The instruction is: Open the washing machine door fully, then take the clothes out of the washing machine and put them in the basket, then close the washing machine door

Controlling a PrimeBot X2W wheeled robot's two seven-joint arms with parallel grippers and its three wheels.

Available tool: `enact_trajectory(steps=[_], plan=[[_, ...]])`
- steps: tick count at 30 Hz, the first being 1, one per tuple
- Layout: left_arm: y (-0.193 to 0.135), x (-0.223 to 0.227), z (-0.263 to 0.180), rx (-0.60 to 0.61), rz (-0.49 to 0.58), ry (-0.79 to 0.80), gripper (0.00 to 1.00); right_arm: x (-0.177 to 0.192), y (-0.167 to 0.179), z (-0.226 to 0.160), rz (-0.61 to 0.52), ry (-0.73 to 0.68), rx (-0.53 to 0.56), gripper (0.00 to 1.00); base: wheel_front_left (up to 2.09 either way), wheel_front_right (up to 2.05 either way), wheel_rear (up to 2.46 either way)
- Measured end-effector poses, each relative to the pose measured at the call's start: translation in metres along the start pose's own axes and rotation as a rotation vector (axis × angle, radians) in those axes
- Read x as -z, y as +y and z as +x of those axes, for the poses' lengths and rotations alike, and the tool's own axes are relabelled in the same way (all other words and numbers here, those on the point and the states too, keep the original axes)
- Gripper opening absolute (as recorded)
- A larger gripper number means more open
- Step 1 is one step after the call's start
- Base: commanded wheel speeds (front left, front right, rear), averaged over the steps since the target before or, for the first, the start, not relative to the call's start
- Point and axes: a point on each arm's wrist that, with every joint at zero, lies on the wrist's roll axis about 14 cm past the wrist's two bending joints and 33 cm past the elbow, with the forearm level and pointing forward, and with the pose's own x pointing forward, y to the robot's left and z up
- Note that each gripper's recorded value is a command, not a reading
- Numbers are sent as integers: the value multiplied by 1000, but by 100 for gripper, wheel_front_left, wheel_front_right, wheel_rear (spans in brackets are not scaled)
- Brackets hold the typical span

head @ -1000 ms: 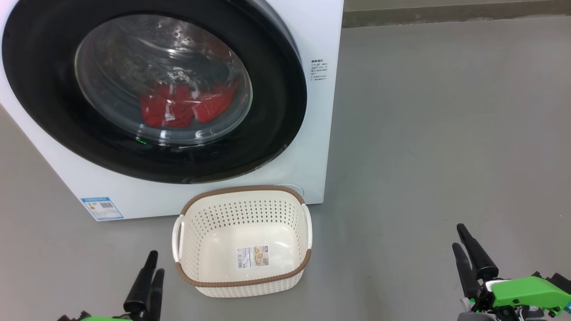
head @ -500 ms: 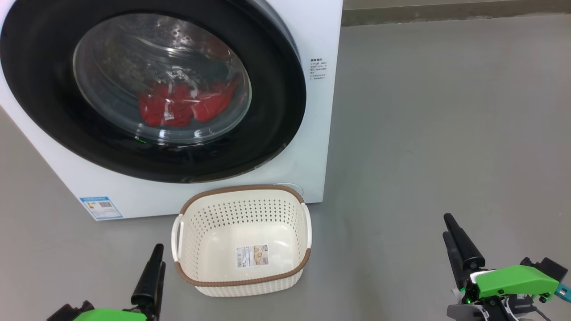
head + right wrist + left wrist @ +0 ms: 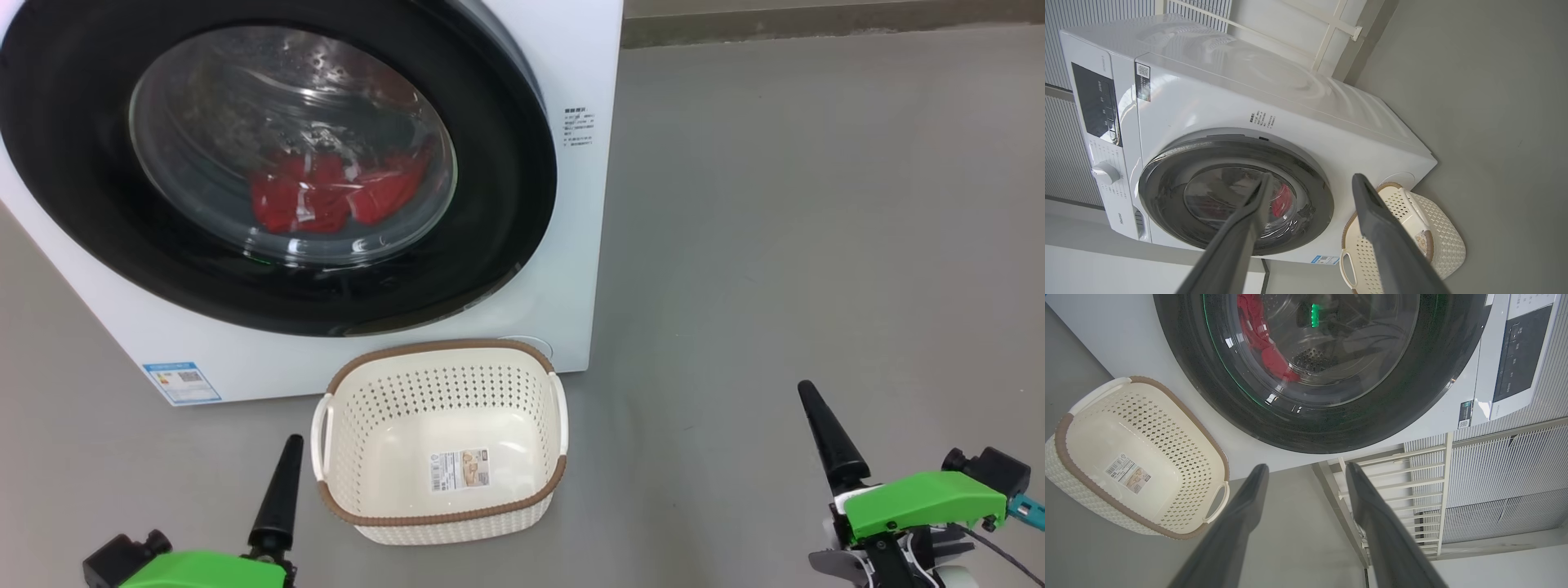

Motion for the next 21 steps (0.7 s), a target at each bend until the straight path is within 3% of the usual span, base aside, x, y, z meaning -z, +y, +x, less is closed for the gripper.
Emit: enact_trajectory(steps=[21], plan=[[-19, 5, 9, 45, 325, -7, 100, 11, 13, 7, -368, 19, -42, 100, 0, 0, 0]])
